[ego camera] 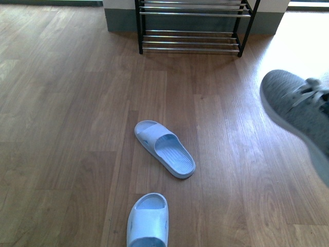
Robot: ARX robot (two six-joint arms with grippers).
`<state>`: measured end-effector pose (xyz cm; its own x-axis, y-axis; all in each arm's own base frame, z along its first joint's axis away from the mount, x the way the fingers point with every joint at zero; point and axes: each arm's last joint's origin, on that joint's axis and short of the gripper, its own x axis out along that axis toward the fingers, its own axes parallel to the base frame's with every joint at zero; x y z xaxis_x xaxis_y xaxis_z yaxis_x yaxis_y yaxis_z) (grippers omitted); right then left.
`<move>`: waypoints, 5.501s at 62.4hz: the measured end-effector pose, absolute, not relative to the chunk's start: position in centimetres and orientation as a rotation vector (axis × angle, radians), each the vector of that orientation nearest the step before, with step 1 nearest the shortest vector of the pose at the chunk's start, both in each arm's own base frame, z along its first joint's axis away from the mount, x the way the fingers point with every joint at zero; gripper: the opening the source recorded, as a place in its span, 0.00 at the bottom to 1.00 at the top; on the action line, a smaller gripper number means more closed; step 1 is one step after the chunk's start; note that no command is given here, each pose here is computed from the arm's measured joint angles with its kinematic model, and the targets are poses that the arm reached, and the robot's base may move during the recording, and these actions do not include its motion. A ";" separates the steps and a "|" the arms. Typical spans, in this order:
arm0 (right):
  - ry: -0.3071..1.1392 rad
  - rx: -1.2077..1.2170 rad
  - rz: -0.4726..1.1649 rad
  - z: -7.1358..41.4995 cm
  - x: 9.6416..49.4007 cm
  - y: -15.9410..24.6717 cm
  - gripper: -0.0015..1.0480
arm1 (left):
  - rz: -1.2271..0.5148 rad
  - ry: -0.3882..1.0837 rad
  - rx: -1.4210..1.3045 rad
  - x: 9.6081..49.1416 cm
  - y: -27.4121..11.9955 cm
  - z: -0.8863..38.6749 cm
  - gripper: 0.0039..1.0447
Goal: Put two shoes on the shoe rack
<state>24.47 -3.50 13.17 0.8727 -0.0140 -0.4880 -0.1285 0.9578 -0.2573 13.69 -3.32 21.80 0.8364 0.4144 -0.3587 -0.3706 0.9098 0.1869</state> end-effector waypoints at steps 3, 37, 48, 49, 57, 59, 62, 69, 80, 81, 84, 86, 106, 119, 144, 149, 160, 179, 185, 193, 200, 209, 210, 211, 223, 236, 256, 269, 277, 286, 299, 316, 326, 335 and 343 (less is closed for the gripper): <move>0.425 -0.289 0.058 17.0 22.2 -4.3 0.01 | 0.416 0.404 0.112 13.7 -3.3 21.8 0.01; 0.143 -0.348 0.046 25.6 12.0 -4.5 0.01 | 0.416 0.404 0.112 13.7 -3.3 21.8 0.01; 0.143 -0.356 0.043 25.6 12.0 -4.5 0.01 | 0.423 0.403 0.113 13.7 -3.3 21.8 0.01; 0.142 -0.356 0.044 25.6 12.0 -4.5 0.01 | 0.425 0.403 0.113 13.7 -3.3 21.8 0.01; 0.142 -0.355 0.054 25.6 12.0 -4.5 0.01 | 0.424 0.403 0.113 13.7 -3.3 21.8 0.01; 0.141 -0.355 0.055 25.6 12.0 -4.5 0.01 | 0.423 0.403 0.113 13.7 -3.3 21.8 0.01; 0.140 -0.356 0.055 25.6 12.0 -4.4 0.01 | 0.422 0.403 0.112 13.7 -3.3 21.8 0.01; 0.145 -0.356 0.044 25.6 12.1 -4.5 0.01 | 0.422 0.404 0.113 13.7 -3.3 21.8 0.01; 0.145 -0.359 0.041 25.6 12.0 -4.5 0.01 | 0.420 0.405 0.113 13.7 -3.3 21.8 0.01; 0.145 -0.359 0.042 25.6 12.0 -4.5 0.01 | 0.419 0.405 0.113 13.7 -3.3 21.8 0.01; 0.145 -0.359 0.042 25.6 12.0 -4.5 0.01 | 0.418 0.406 0.112 13.7 -3.3 21.8 0.01; 0.145 -0.359 0.043 25.6 12.0 -4.5 0.01 | 0.419 0.405 0.112 13.7 -3.3 21.8 0.01; 0.146 -0.360 0.038 25.6 12.0 -4.5 0.01 | 0.414 0.408 0.112 13.7 -3.3 21.7 0.01; 0.147 -0.359 0.036 25.6 12.0 -4.5 0.01 | 0.407 0.409 0.111 13.7 -3.4 21.7 0.01; 0.146 -0.359 0.041 25.6 12.0 -4.5 0.01 | 0.412 0.408 0.113 13.7 -3.3 21.7 0.01; 0.145 -0.359 0.040 25.6 12.0 -4.5 0.01 | 0.413 0.407 0.113 13.7 -3.3 21.7 0.01; 0.145 -0.359 0.041 25.6 12.0 -4.5 0.01 | 0.413 0.408 0.113 13.7 -3.3 21.7 0.01; 0.145 -0.359 0.040 25.6 12.0 -4.5 0.01 | 0.413 0.407 0.113 13.7 -3.3 21.7 0.01; 0.145 -0.359 0.041 25.6 12.0 -4.5 0.01 | 0.413 0.408 0.113 13.7 -3.3 21.7 0.01; 0.145 -0.359 0.041 25.6 12.0 -4.5 0.01 | 0.413 0.408 0.113 13.7 -3.3 21.7 0.01; 0.145 -0.359 0.041 25.6 12.0 -4.5 0.01 | 0.413 0.407 0.112 13.7 -3.3 21.7 0.01; 0.146 -0.359 0.041 25.6 12.0 -4.5 0.01 | 0.413 0.408 0.113 13.7 -3.3 21.7 0.01; 0.146 -0.359 0.040 25.6 12.0 -4.5 0.01 | 0.413 0.408 0.113 13.7 -3.3 21.7 0.01; 0.146 -0.359 0.041 25.6 12.0 -4.5 0.01 | 0.412 0.408 0.112 13.7 -3.3 21.7 0.01; 0.147 -0.359 0.034 25.6 12.0 -4.5 0.01 | 0.410 0.409 0.112 13.7 -3.4 21.7 0.01; 0.145 -0.359 0.042 25.6 12.0 -4.5 0.01 | 0.410 0.408 0.112 13.7 -3.4 21.7 0.01; 0.141 -0.359 0.052 25.6 12.0 -4.5 0.01 | 0.423 0.406 0.115 13.7 -3.3 21.7 0.01; 0.152 -0.359 0.023 25.5 12.0 -4.6 0.01 | 0.404 0.410 0.111 13.7 -3.4 21.7 0.01; 0.143 -0.362 0.044 25.6 12.0 -4.5 0.01 | 0.425 0.406 0.115 13.7 -3.3 21.7 0.01; 0.147 -0.360 0.043 25.5 12.0 -4.5 0.01 | 0.411 0.410 0.114 13.7 -3.4 21.7 0.01; 0.148 -0.360 0.045 25.5 12.1 -4.5 0.01 | 0.435 0.403 0.116 13.7 -3.2 21.8 0.01; 0.149 -0.360 0.045 25.5 12.1 -4.5 0.01 | 0.403 0.410 0.110 13.7 -3.4 21.7 0.01; 0.150 -0.360 0.039 25.5 12.1 -4.5 0.01 | 0.418 0.407 0.114 13.7 -3.3 21.7 0.01; 0.150 -0.360 0.042 25.5 12.1 -4.5 0.01 | 0.414 0.408 0.113 13.7 -3.3 21.7 0.01; 0.149 -0.360 0.045 25.5 12.1 -4.5 0.01 | 0.414 0.408 0.113 13.7 -3.3 21.7 0.01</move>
<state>12.05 -4.50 25.45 0.9881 0.0169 -0.1531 -0.0699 0.9351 -0.3474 13.70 -3.33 21.71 0.8362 0.4122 -0.3619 -0.3675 0.9108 0.1882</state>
